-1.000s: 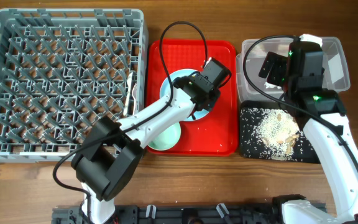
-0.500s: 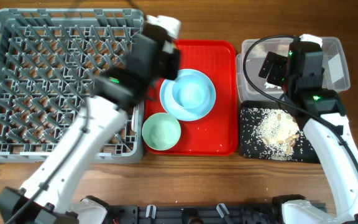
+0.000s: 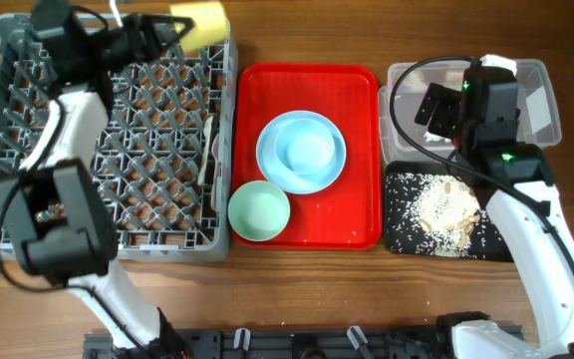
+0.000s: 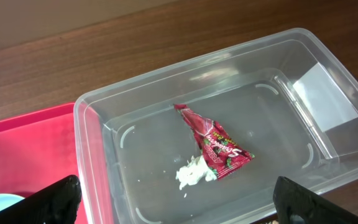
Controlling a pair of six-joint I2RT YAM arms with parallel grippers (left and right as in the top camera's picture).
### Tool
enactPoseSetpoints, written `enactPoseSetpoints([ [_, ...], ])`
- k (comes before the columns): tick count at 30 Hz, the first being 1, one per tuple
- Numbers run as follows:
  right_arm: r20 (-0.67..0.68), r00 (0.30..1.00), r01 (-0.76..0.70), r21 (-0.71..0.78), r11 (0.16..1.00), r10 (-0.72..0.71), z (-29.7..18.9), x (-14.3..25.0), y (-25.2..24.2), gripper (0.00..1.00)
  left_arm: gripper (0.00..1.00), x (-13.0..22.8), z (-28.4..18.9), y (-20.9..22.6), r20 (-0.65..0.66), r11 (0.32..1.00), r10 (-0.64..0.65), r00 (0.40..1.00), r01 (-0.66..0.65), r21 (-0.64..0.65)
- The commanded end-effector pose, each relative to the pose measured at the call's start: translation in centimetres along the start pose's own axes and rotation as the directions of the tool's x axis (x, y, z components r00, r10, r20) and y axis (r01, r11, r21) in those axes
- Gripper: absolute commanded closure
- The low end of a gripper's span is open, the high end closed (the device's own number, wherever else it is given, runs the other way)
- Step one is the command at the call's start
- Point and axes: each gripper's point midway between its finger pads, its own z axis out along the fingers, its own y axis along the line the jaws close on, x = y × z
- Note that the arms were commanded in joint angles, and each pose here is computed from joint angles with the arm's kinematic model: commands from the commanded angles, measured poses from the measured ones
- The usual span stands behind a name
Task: Sort waste into correct bins and load items into the dishwasher rack
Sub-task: 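Lift the yellow cup left and place it in the grey rack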
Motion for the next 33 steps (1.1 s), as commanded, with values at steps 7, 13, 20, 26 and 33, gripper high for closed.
enactPoseSetpoints([
  [7,-0.001,1.000,0.003,-0.006,1.000,-0.003,0.2,-0.3,0.1,0.00,0.96,4.0,3.7,8.5,-0.044,0.951,-0.310,0.950,0.309,-0.027],
  [13,0.000,1.000,0.004,-0.006,1.000,-0.004,0.2,-0.3,0.1,0.00,0.96,4.1,3.8,9.1,-0.042,0.957,-0.291,0.956,0.290,-0.023],
  [20,0.000,1.000,0.004,-0.006,1.000,-0.004,0.2,-0.3,0.1,0.00,0.96,5.2,2.4,11.7,-0.012,0.940,-0.331,0.944,0.328,-0.098],
  [26,0.000,1.000,0.003,-0.006,1.000,-0.003,0.2,-0.3,0.1,0.00,0.76,5.4,0.1,14.6,0.065,0.913,-0.350,0.935,0.356,-0.198],
  [33,0.000,1.000,0.004,-0.006,1.000,-0.004,0.2,-0.3,0.1,0.00,0.71,5.7,-1.4,15.5,0.077,0.910,-0.336,0.939,0.344,-0.230],
])
